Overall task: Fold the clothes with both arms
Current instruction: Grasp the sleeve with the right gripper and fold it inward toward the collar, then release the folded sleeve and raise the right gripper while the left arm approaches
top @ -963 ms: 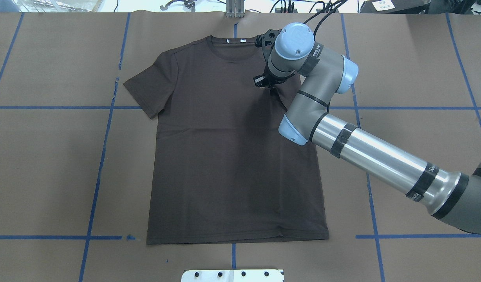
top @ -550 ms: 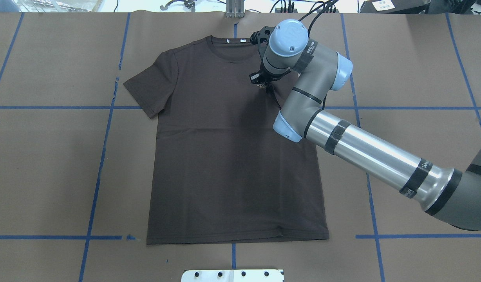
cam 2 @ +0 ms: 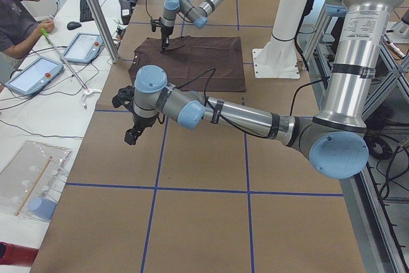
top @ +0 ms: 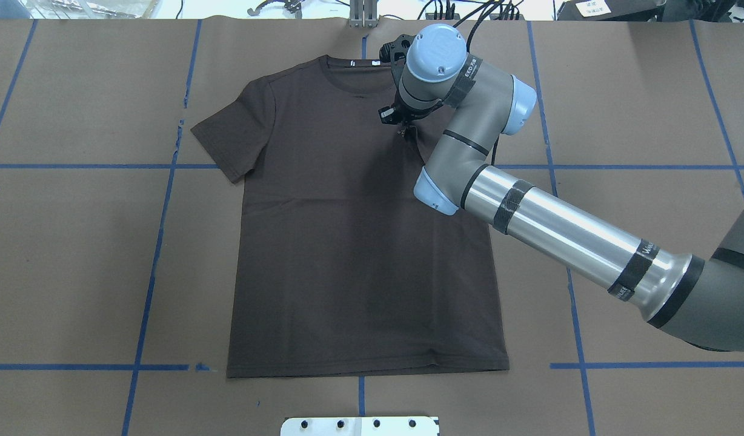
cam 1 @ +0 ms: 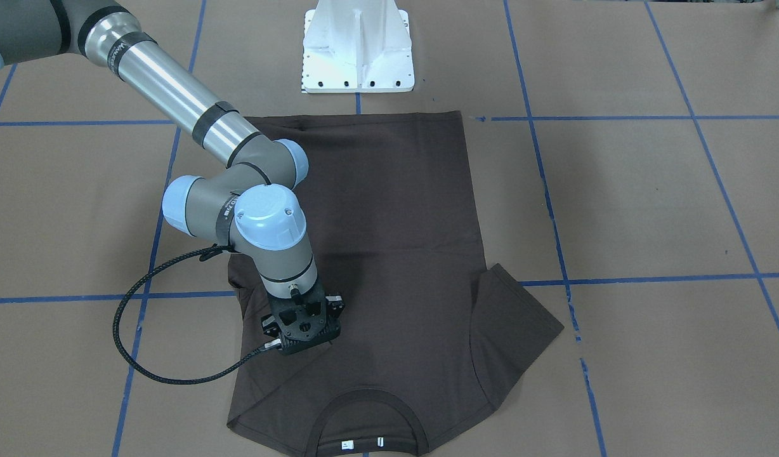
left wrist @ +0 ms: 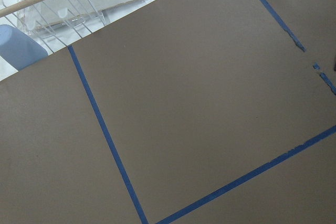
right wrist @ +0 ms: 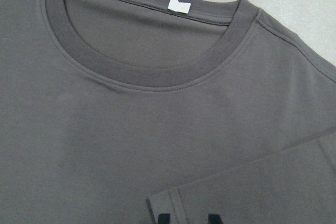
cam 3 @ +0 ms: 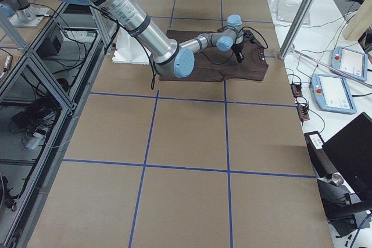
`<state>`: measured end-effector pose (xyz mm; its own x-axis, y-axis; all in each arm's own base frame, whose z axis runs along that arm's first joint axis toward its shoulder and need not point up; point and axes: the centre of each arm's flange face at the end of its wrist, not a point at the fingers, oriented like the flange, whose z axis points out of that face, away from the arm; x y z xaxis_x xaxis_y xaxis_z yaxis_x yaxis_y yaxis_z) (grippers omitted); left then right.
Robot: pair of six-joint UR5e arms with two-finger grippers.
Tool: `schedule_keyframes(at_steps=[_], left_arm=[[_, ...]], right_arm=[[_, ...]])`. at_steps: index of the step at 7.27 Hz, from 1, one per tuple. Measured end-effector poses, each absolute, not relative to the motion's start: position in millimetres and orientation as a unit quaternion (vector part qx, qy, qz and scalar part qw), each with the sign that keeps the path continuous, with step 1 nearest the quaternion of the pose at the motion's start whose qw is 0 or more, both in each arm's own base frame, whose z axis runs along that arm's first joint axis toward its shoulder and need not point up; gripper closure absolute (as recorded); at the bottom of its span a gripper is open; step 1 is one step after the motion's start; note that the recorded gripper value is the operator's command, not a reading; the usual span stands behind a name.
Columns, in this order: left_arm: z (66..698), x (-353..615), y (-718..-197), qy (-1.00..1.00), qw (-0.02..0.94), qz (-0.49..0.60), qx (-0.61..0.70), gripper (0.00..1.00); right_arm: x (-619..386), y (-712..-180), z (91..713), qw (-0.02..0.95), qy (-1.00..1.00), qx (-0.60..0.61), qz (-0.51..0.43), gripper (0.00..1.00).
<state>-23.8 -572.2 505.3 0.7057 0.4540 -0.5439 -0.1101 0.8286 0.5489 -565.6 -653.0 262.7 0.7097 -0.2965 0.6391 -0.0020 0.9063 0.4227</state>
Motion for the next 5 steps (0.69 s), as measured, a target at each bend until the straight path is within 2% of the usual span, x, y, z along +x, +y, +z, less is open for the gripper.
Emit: schedule_keyframes(at_steps=[2,5], left_arm=[[492.9,-10.1,-581.8,0.353,0.888,0.160,0.247,0.00],[429.0,130.3,-614.6,0.366,0.903,0.078,0.211,0.00]], right_arm=[[-564.5,-653.7,261.7,0.903,-0.375,0.196,-0.072,0.00],[-518.8,-656.2,249.9,0.911,-0.395,0.112,-0.040,0.00]])
